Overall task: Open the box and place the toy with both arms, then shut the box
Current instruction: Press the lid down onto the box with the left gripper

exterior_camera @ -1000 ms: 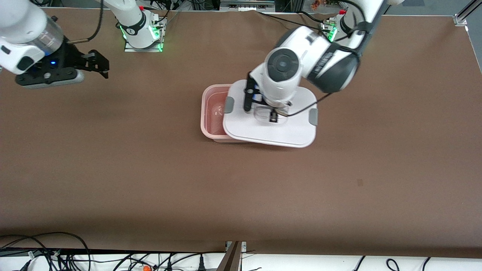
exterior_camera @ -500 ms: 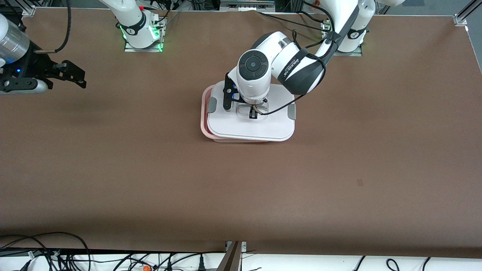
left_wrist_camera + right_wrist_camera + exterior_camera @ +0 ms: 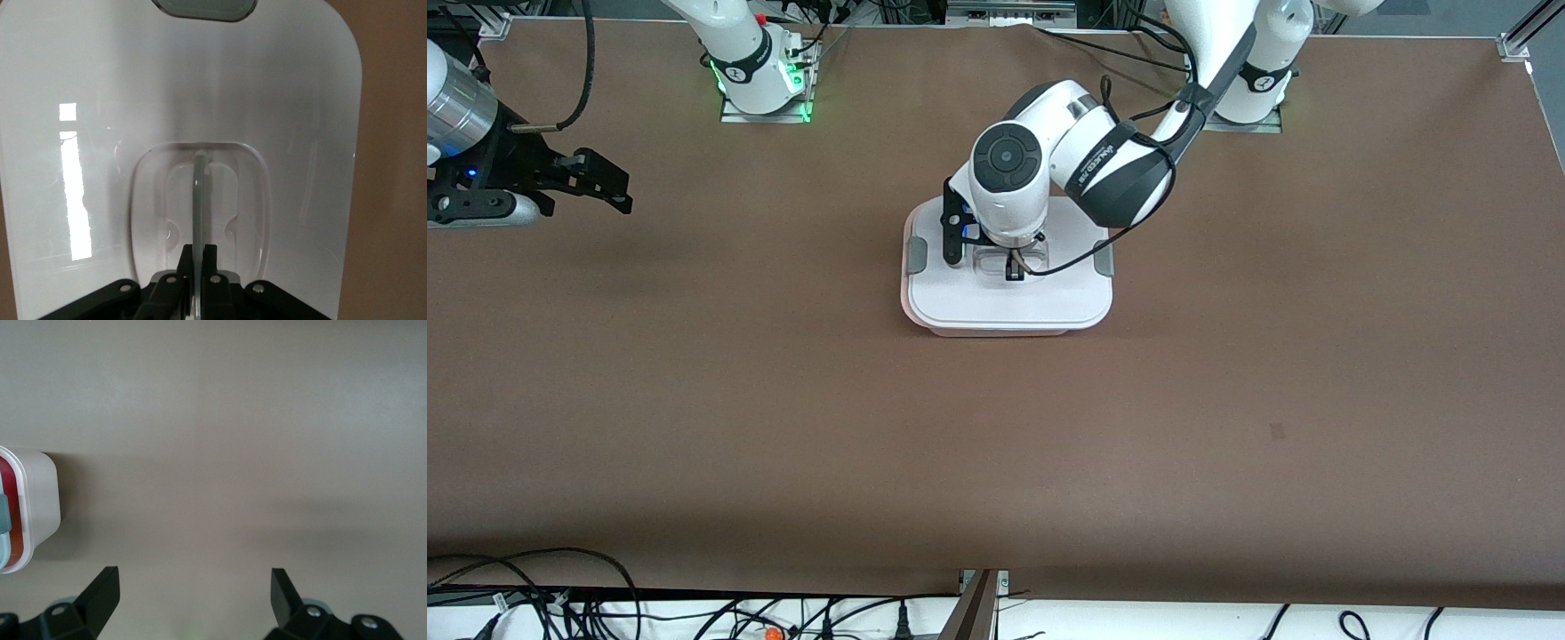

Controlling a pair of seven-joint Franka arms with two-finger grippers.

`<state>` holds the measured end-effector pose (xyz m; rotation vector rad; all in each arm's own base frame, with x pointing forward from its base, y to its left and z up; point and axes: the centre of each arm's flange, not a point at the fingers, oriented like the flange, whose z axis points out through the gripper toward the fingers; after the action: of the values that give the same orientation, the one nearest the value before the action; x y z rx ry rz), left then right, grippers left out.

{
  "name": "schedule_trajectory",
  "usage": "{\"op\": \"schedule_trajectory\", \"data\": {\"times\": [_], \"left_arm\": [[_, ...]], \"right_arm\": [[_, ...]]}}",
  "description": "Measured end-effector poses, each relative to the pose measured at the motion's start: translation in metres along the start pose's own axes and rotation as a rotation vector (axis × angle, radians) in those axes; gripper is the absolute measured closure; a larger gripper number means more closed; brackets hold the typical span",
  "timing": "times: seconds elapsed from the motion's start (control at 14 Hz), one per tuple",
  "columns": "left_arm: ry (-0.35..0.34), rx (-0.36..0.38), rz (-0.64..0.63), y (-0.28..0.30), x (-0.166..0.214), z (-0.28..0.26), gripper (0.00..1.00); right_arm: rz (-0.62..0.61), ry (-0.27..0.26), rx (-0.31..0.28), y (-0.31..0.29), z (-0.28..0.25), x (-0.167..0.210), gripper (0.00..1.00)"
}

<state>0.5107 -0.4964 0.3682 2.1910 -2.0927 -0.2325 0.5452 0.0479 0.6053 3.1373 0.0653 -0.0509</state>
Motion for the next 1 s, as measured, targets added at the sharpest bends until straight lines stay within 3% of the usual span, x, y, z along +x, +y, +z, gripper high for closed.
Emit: {"op": "schedule_trajectory", "data": {"times": [1.0], "left_arm": [[0.012, 0.007, -0.068, -0.002, 0.014, 0.018, 0.93]], "right_arm": [[-0.011, 0.014, 0.0, -0.007, 0.002, 0.004, 0.0]]}}
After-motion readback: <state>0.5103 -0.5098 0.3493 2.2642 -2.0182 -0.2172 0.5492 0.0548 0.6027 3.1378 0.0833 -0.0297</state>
